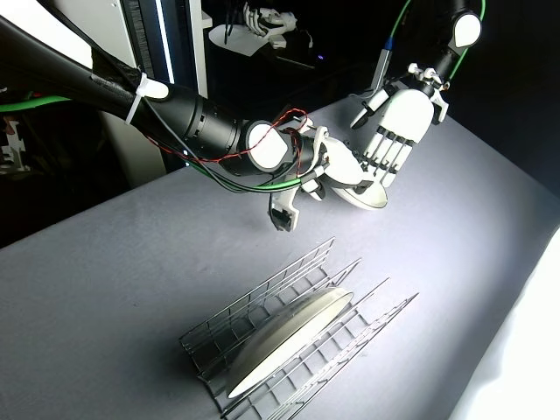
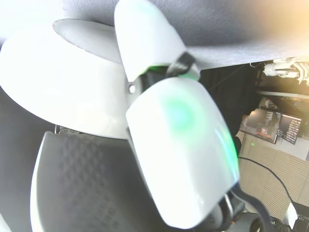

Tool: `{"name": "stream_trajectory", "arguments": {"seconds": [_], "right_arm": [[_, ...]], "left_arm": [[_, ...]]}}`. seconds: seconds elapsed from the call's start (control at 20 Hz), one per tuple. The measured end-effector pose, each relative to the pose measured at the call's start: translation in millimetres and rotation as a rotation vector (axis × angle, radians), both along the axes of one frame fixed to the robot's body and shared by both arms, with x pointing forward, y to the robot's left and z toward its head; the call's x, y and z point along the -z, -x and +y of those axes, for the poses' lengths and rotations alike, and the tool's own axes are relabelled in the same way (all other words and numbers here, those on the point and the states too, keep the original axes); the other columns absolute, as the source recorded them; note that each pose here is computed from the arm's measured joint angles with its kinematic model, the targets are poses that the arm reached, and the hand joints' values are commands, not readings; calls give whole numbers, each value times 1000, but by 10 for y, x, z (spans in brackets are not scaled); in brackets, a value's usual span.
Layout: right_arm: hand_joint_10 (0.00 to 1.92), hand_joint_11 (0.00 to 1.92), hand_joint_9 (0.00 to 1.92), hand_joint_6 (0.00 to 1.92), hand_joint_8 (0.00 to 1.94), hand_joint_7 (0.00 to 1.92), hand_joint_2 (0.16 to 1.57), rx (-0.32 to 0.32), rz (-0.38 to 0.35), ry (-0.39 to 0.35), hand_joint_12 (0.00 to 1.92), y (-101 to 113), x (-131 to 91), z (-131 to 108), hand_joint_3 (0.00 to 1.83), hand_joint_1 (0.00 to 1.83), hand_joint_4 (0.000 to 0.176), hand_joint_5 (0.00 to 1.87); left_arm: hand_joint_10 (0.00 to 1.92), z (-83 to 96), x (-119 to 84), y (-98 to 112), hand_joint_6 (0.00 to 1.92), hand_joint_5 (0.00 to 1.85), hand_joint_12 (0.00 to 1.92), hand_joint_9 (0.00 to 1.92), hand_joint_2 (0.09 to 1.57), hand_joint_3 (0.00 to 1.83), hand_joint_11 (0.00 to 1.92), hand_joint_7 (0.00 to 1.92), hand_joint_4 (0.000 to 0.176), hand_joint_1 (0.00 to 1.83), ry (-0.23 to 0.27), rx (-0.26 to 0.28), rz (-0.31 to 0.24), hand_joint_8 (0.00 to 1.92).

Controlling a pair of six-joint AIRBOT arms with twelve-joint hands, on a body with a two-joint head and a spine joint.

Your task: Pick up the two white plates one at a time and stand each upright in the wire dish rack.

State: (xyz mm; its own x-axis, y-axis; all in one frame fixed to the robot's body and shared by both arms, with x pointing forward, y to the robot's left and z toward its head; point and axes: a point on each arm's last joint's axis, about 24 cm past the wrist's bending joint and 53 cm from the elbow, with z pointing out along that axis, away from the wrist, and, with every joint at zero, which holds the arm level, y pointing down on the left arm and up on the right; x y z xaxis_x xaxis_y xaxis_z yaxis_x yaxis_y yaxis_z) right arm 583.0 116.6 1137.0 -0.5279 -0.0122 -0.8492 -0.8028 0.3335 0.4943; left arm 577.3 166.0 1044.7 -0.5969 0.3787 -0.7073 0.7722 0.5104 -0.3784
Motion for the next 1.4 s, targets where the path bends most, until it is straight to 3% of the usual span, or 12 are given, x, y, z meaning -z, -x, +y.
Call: {"name": "stream_trajectory", "arguments": {"seconds": [0.05,0.1,0.15,0.4,0.6,0.7,0.8,0.9,1.05,1.2,1.25,1.4], "right_arm": [[84,495,898,49,33,938,1079,-3,-2,-2,1194,4,-6,1,0,1356,0,877],[922,627,897,807,520,1099,1086,-6,-1,-5,1170,12,-13,5,1,1374,0,956],[1077,679,897,940,645,1129,1083,-12,-1,-10,1211,24,-24,8,0,1379,0,996],[1182,641,877,1032,773,1080,1102,-36,2,-33,1284,79,-75,27,1,1377,0,954],[1184,636,874,1030,744,1082,1100,-43,-2,-38,1280,88,-94,12,0,1376,0,967],[1184,652,891,978,721,1096,1093,-50,-9,-49,1278,83,-142,-38,0,1378,0,985],[1178,628,881,978,737,1103,1094,-40,2,-72,1274,63,-223,-119,0,1379,0,982],[1160,641,889,974,727,1108,1090,-38,5,-84,1261,79,-282,-170,0,1379,0,989],[1184,627,881,1010,748,1085,1098,-28,17,-123,1280,125,-480,-231,0,1377,0,970],[1195,615,879,990,765,1082,1098,-19,21,-146,1327,209,-649,-303,0,1377,0,975],[1194,622,888,982,734,1100,1094,-18,24,-159,1336,233,-722,-307,0,1379,0,974],[1160,632,891,1002,733,1105,1093,13,58,-227,1296,225,-994,-380,0,1379,0,974]], "left_arm": [[2,0,0,0,0,121,99,66,1293,4,0,106,0,0,0,0,0,2],[2,1,1,1,0,114,62,53,1286,0,0,100,0,0,-1,0,0,1],[0,1,2,1,0,135,141,80,1289,0,0,127,0,0,-1,0,0,0],[5,1,4,10,9,146,168,87,1300,2,0,137,0,0,-2,4,2,7],[0,-29,-51,-19,1,121,140,74,1299,1,0,110,0,0,1,14,-17,0],[2,-92,-112,-19,3,176,308,128,1300,0,0,169,0,0,11,32,-31,2],[2,-172,-230,-27,1,113,122,56,1302,1,0,87,0,0,35,55,-49,1],[6,-181,-324,-90,2,133,188,85,1296,0,0,122,0,0,47,46,-64,4],[4,-143,-559,-231,2,133,120,73,1301,2,0,122,0,0,84,12,-99,5],[5,-108,-757,-330,2,154,270,106,1300,0,0,146,0,0,107,-6,-140,4],[7,-125,-823,-346,10,132,155,82,1301,0,0,123,0,0,121,-7,-149,10],[1,-95,-884,-356,0,144,170,95,1301,1,0,135,0,0,130,-7,-157,1]]}}
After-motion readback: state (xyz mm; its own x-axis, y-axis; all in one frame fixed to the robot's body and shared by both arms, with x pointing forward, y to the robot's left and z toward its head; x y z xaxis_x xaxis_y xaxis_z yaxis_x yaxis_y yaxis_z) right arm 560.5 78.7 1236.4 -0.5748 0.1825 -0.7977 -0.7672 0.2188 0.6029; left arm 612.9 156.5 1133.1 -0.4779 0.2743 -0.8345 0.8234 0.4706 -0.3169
